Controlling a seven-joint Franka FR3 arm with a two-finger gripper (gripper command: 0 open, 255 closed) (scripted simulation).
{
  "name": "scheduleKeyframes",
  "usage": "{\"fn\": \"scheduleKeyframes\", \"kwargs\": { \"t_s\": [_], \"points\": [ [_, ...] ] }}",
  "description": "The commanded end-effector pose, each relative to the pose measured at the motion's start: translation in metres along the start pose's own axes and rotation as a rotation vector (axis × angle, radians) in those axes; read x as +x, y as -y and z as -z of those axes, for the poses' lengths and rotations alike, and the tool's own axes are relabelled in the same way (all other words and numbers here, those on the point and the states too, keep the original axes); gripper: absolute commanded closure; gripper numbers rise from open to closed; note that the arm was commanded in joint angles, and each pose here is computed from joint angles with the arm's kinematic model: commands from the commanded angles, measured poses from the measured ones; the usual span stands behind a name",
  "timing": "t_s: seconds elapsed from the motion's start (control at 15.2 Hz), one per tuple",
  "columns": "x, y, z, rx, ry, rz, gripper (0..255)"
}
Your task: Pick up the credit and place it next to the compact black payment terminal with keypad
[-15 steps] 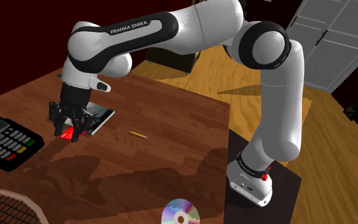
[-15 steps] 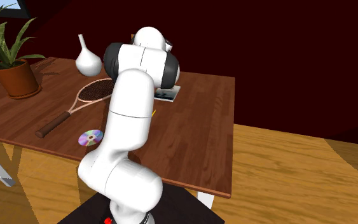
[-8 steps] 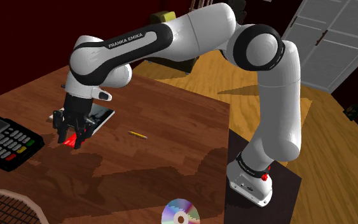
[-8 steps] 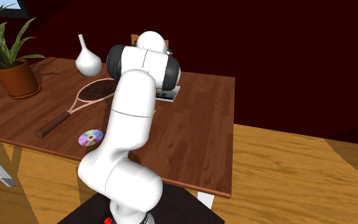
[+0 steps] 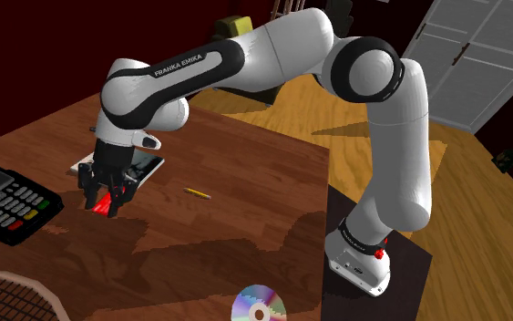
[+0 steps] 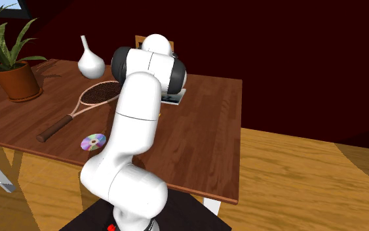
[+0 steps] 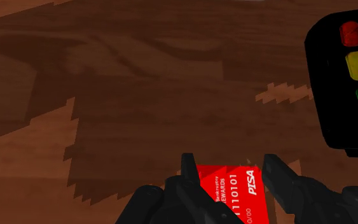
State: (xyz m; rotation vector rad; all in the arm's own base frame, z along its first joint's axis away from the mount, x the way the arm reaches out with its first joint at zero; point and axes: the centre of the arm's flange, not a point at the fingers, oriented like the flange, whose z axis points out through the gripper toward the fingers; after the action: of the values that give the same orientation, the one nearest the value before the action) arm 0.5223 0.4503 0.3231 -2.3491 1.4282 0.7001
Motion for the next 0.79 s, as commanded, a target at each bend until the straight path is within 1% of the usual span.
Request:
{"fn": "scheduleKeyframes", "kwargs": {
  "t_s": [0.0, 0.07, 0.4, 0.66, 0.73],
  "points": [
    [0.0, 0.0, 0.0, 0.0, 0.0, 0.0, 255],
    [0.0, 0.0, 0.0, 0.0, 0.0, 0.0, 0],
    [0.0, 0.0, 0.0, 0.0, 0.0, 0.0, 0],
    [0.0, 0.0, 0.05, 0.0, 0.0, 0.0, 0],
    [0.0, 0.0, 0.05, 0.0, 0.0, 0.0, 0]
  ]
}}
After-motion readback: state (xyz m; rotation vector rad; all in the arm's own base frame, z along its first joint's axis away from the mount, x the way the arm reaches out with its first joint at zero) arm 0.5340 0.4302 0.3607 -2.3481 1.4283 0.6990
